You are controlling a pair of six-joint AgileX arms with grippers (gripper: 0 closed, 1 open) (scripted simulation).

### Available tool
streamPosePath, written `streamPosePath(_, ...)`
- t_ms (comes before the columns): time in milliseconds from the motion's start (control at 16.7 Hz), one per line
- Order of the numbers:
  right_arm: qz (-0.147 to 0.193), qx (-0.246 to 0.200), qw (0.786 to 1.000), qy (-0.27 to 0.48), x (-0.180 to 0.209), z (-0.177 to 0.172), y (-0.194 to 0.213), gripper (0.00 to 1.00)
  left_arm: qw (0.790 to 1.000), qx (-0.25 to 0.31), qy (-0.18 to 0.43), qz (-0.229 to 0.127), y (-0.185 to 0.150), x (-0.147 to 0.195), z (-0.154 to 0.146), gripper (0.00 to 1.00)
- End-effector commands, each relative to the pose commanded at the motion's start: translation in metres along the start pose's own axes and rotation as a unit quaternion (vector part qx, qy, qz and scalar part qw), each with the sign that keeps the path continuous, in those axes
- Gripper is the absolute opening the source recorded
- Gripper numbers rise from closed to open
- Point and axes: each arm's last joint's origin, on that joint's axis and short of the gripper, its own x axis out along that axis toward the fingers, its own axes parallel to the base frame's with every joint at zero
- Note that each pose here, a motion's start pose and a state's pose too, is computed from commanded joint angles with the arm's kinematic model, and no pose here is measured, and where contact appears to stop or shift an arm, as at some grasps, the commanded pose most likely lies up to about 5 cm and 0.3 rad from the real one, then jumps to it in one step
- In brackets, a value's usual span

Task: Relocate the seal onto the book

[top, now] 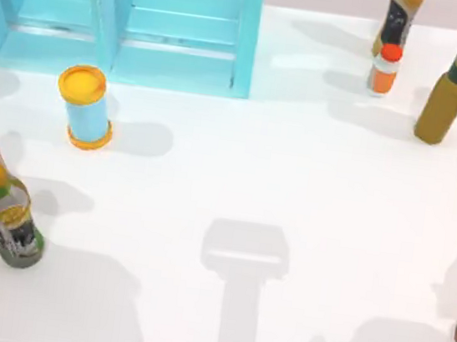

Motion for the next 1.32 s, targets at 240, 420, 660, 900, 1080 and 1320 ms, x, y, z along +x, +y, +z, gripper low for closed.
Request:
streamPosePath(240,0.000,0.000,1.000,0.000,0.0000,0.0000,0.0000,1.00,1.000,0.000,0.001,0.000,-0.0026,0.0125,0.0009,1.00)
streamPosePath(420,0.000,0.000,1.000,0.000,0.0000,0.0000,0.0000,1.00,1.000,0.000,0.001,0.000,-0.0026,0.0125,0.0009,0.92)
streamPosePath(660,0.000,0.000,1.000,0.000,0.0000,0.0000,0.0000,1.00,1.000,0.000,0.001,0.000,-0.0026,0.0125,0.0009,0.62)
streamPosePath(900,0.000,0.000,1.000,0.000,0.0000,0.0000,0.0000,1.00,1.000,0.000,0.001,0.000,-0.0026,0.0125,0.0009,0.32)
streamPosePath(1080,0.000,0.000,1.000,0.000,0.0000,0.0000,0.0000,1.00,1.000,0.000,0.001,0.000,-0.0026,0.0125,0.0009,0.10)
streamPosePath(1320,0.000,0.000,1.000,0.000,0.0000,0.0000,0.0000,1.00,1.000,0.000,0.001,0.000,-0.0026,0.0125,0.0009,0.00)
